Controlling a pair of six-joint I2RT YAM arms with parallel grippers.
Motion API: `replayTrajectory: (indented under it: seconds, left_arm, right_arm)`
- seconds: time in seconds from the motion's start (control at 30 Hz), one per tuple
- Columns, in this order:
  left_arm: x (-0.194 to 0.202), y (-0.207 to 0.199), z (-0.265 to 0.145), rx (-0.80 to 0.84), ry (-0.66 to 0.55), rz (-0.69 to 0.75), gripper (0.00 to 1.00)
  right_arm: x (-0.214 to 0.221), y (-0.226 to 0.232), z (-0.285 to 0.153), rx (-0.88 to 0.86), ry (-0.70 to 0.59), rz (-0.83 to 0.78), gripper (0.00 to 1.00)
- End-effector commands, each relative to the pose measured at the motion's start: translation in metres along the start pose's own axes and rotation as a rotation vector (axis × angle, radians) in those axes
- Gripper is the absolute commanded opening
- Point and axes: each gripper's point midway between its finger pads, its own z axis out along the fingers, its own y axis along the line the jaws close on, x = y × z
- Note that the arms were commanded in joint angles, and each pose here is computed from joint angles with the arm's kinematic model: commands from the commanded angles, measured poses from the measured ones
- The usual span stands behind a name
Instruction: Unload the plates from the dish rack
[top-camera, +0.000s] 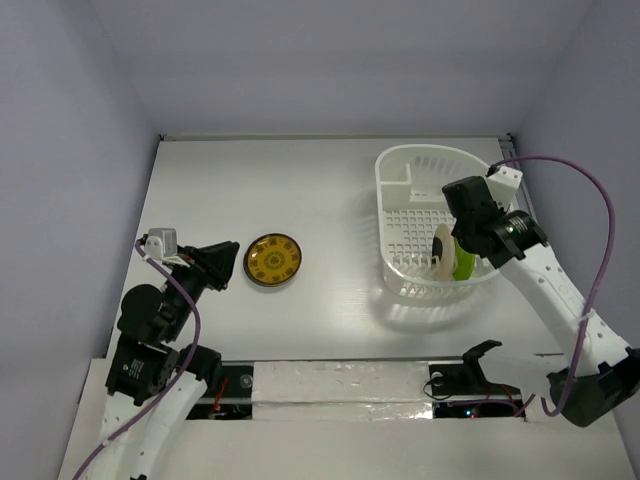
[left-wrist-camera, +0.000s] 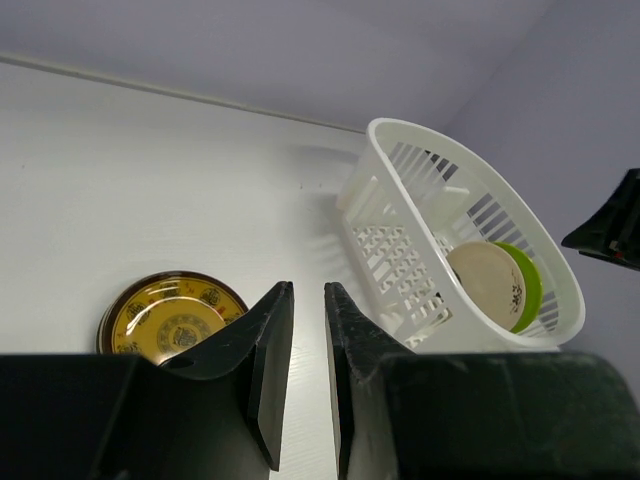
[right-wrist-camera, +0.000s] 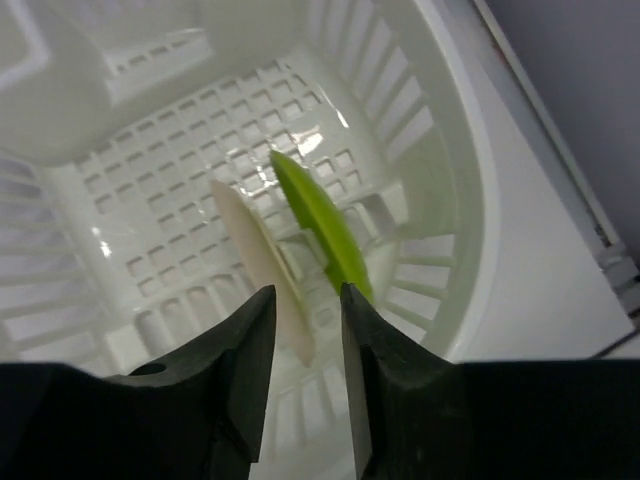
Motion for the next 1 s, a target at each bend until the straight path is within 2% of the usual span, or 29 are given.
replayTrajectory:
  seconds: [0.0,0.1,0.3,0.5,0.67,0.83,0.97]
  left_arm:
    - [-0.012,-0.009,-0.001,0.033,-0.049,-0.005,0.17]
    - [-0.012,-0.009,-0.002,0.035,-0.052,-0.005,0.17]
    - [-0.015,-0.01,-0.005,0.042,-0.067,-0.003,0.17]
    - [-0.017,-0.013,-0.009,0.053,-0.078,-0.005,0.18]
    - [-0.016,-0.013,-0.008,0.056,-0.072,0.0,0.18]
    - [-0.016,-0.012,-0.008,0.049,-0.072,-0.002,0.18]
    - [-0.017,-0.012,-0.008,0.05,-0.073,0.0,0.18]
  right_arm:
    - [0.001,-0.022,0.004,0.076,0.088,-0.121,0.43]
    - [0.003,-0.019,0.014,0.052,0.141,-0.147,0.47]
    - [0.02,-0.007,0.042,0.022,0.26,-0.223,0.46]
    - [0.035,0.003,0.062,0.015,0.316,-0.278,0.43]
    - [0.031,-0.009,0.078,0.098,0.325,-0.311,0.35]
    - [0.034,-0.009,0.091,0.129,0.342,-0.337,0.32]
    - [0.032,-0.003,0.095,0.113,0.339,-0.347,0.15]
